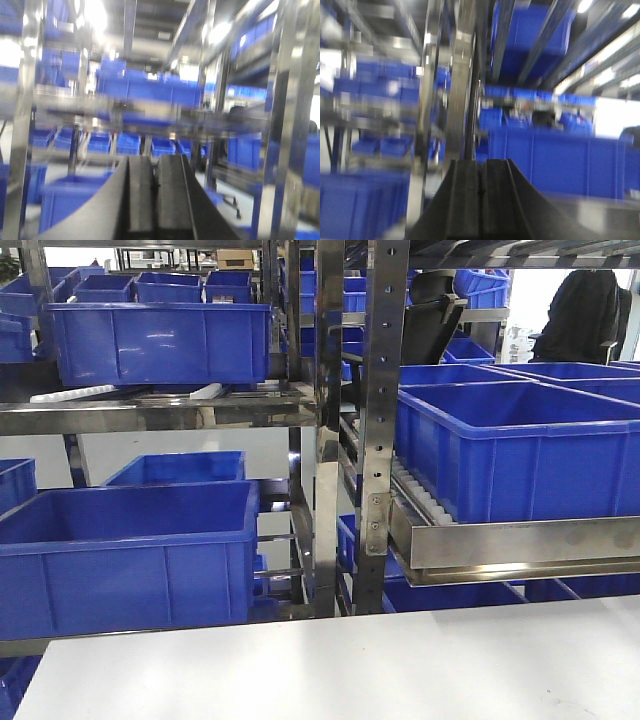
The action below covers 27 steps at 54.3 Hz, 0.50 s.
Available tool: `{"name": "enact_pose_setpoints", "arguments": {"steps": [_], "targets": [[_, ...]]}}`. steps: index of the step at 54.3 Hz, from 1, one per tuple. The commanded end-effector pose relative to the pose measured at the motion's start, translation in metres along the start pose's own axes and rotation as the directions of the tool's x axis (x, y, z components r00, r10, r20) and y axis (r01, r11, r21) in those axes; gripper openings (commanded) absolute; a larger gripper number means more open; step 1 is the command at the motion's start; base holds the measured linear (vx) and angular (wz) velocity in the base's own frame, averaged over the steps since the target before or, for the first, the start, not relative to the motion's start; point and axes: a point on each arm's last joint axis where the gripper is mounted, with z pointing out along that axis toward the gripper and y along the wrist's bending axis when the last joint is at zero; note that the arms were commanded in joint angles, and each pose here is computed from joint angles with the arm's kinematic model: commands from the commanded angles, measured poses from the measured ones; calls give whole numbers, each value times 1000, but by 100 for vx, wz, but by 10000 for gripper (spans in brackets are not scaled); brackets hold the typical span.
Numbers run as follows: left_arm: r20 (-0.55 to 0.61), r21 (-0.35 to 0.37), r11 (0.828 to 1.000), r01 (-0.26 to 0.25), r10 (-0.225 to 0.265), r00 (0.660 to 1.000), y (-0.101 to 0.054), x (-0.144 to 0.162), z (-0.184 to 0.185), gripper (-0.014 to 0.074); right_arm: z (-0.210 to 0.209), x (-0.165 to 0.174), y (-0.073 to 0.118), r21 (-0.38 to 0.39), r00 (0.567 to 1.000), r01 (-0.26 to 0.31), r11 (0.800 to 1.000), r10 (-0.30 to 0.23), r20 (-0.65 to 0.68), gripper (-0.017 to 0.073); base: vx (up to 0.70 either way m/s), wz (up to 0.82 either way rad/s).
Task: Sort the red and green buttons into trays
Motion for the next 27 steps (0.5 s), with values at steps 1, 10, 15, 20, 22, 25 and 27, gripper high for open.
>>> {"name": "enact_pose_setpoints", "arguments": {"steps": [1,10,15,20,22,25,27], "targets": [[82,16,999,-41,40,996,-8,-49,13,-3,11,-55,-5,21,988,6,1000,-9,152,-10,0,0],[17,8,989,-148,148,989,-17,-103,61,-3,60,-105,-11,36,991,76,996,-79,106,-10,0,0],[-17,8,989,-146,146,989,-19,-114,88,-3,92,-110,-13,28,995,78,997,-79,62,-10,0,0],[-56,8,989,-145,145,988,-19,-113,110,-3,118,-103,-12,22,997,75,997,-75,22,-10,0,0],[-71,7,989,-144,145,987,-19,-110,116,-3,127,-97,-12,17,998,69,997,-69,-4,-10,0,0],[-92,7,989,-144,145,985,-18,-104,121,0,136,-88,-11,11,997,60,998,-59,-43,-10,0,0],[-116,7,989,-145,144,983,-17,-100,125,2,141,-82,-11,8,996,56,998,-56,-66,-10,0,0]]}}
